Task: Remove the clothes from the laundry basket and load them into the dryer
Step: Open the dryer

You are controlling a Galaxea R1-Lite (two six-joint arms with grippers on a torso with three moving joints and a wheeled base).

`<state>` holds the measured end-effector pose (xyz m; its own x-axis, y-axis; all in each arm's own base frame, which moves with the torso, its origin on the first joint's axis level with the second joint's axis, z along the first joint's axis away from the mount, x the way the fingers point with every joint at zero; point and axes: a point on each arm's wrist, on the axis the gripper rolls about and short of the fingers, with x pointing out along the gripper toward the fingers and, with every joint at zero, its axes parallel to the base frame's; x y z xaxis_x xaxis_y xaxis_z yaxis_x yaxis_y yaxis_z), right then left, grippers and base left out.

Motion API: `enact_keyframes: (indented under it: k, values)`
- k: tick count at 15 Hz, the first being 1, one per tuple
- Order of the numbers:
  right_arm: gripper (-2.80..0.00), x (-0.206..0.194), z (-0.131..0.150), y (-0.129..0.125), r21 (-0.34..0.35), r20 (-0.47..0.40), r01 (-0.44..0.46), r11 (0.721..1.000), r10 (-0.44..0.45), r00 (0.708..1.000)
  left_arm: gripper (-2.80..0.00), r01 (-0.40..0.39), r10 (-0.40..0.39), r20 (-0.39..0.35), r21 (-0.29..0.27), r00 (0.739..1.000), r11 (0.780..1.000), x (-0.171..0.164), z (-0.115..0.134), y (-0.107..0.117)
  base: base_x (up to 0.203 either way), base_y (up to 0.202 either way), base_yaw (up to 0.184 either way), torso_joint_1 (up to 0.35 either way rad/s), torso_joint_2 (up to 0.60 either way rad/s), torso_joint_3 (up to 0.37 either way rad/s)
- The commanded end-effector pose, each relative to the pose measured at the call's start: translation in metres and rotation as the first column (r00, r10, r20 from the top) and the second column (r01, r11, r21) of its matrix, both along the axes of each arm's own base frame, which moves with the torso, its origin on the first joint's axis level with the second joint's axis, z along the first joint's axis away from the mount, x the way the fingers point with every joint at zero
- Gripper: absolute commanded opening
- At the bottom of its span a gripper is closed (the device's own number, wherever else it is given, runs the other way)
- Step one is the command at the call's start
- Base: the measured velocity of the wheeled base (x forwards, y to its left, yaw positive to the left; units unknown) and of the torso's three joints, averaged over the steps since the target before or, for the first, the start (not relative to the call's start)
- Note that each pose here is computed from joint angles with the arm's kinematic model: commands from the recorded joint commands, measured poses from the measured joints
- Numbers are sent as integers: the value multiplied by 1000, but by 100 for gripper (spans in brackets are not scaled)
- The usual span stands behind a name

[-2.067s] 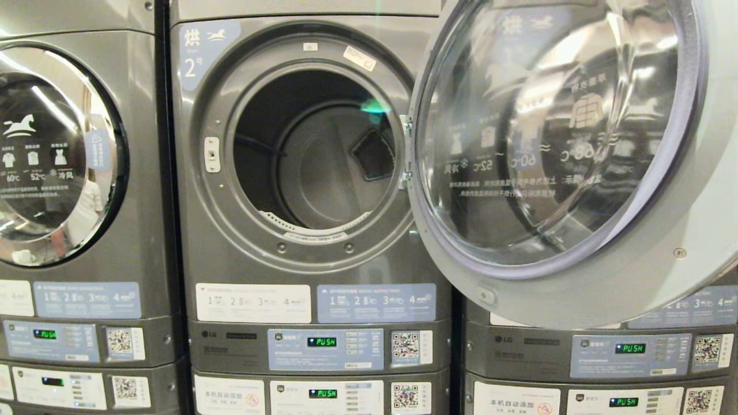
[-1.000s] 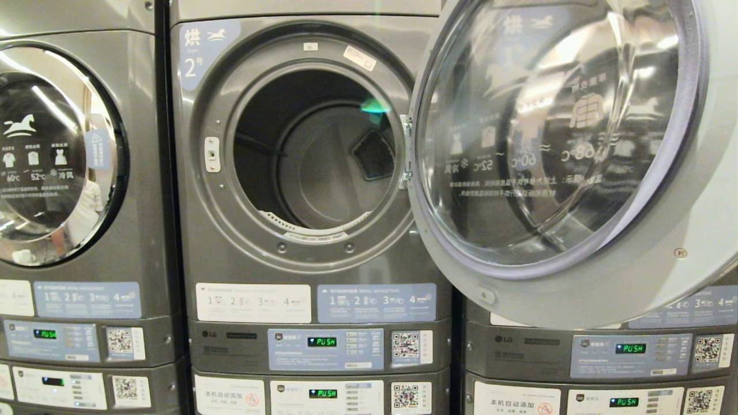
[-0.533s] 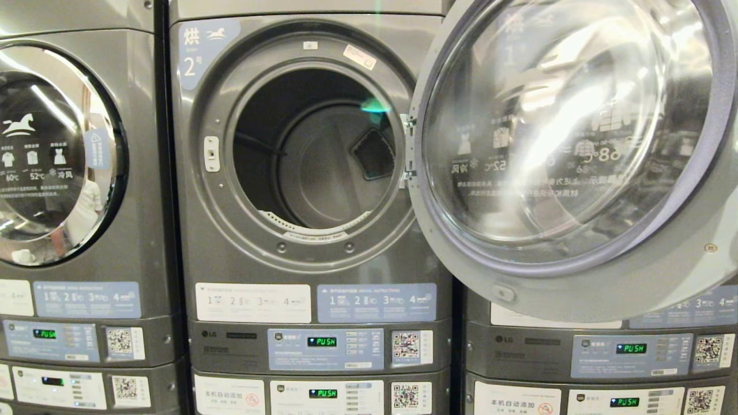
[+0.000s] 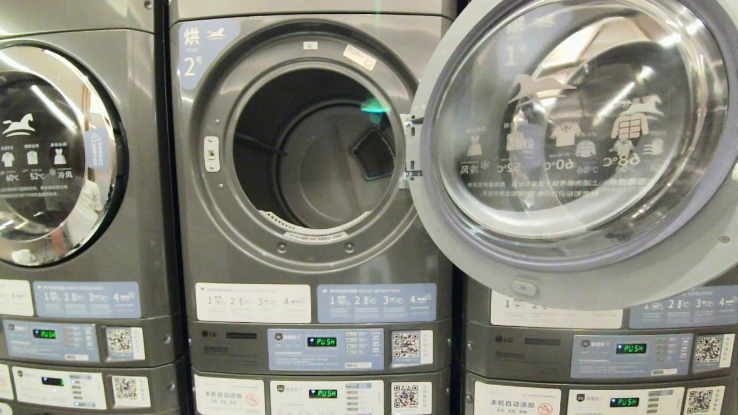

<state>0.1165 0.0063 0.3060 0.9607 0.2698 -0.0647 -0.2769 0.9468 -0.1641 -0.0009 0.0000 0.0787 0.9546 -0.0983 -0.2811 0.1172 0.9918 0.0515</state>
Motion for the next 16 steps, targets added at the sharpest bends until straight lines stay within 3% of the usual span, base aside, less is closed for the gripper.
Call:
enact_keyframes:
  k: [1, 9, 13, 16]
  values:
    - [-280, -15, -16, 0, -7, -14, -4, 1000, 4, 1000, -280, 0, 0, -4, 0, 1000, 1000, 0, 0, 0, 0, 0, 0, 0, 0, 0]
    - [-280, -93, -119, 0, -33, -63, -7, 999, 5, 998, -280, 12, -12, -5, -19, 1000, 1000, 0, 0, 0, 0, 0, 0, 0, 0, 0]
    - [-280, -104, -134, 0, -42, -74, -4, 999, 1, 997, -280, 7, -7, 11, 5, 1000, 1000, 1, 1, 0, 0, 0, 0, 0, 0, 0]
    - [-280, -114, -140, 0, -43, -59, -4, 999, 1, 998, -280, 1, -1, -3, -9, 1000, 1000, 0, 0, 0, 0, 0, 0, 0, 0, 0]
